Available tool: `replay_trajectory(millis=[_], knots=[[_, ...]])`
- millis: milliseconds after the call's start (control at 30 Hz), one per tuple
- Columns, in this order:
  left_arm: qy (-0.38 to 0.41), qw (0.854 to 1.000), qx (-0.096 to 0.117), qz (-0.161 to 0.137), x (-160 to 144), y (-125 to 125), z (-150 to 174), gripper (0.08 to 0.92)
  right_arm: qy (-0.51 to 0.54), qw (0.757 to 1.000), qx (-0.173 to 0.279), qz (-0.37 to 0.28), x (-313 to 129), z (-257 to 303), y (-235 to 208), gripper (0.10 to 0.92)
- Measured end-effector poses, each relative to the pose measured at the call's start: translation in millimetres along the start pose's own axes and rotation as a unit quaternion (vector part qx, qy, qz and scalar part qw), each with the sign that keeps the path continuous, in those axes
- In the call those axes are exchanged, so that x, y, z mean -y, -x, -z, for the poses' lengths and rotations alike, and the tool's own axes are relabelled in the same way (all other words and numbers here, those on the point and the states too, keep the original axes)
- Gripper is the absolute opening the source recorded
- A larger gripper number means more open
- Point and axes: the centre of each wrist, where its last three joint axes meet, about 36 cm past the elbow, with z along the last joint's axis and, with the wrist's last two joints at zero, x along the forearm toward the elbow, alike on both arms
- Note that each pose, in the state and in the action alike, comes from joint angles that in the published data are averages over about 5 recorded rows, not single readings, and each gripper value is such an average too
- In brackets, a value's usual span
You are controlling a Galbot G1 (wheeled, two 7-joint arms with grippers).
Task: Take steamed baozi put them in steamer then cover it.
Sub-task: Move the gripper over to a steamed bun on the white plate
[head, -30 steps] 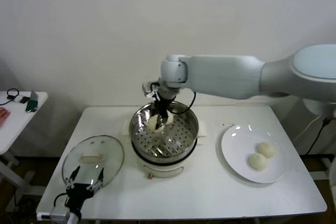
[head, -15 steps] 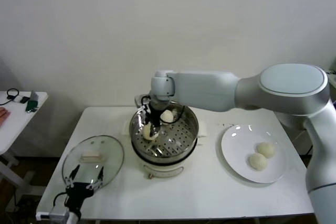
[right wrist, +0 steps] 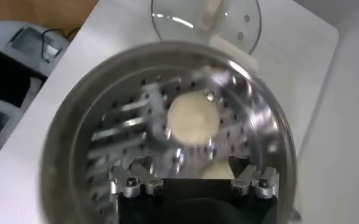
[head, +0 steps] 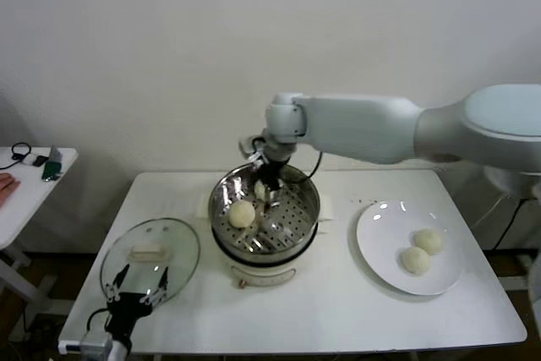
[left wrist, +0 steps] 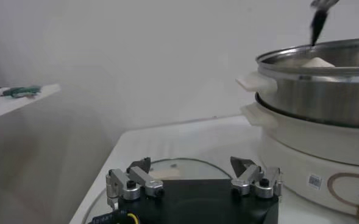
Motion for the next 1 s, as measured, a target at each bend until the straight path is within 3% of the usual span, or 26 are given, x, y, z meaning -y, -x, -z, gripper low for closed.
replay_trajectory(millis=[167, 367, 633, 1000], knots=[[-0.001, 1.000, 0.000, 0.001, -3, 1, -1, 0.823, 0.033, 0.999, -0.022, 0.000, -33, -69, -40, 0.823], [-0.005, 1.000, -0.001, -0.002, -2, 4, -1, 0.823, 0.087, 0.995, -0.043, 0.009, -96, -157, -49, 0.823], [-0.009, 1.000, -0.006, -0.002, -2, 3, -1, 0.823, 0.147, 0.987, -0.062, 0.025, -177, -240, -8, 0.823], [-0.012, 1.000, -0.012, 0.002, -3, -2, -6, 0.823, 0.178, 0.980, -0.080, 0.044, -233, -279, 59, 0.823]])
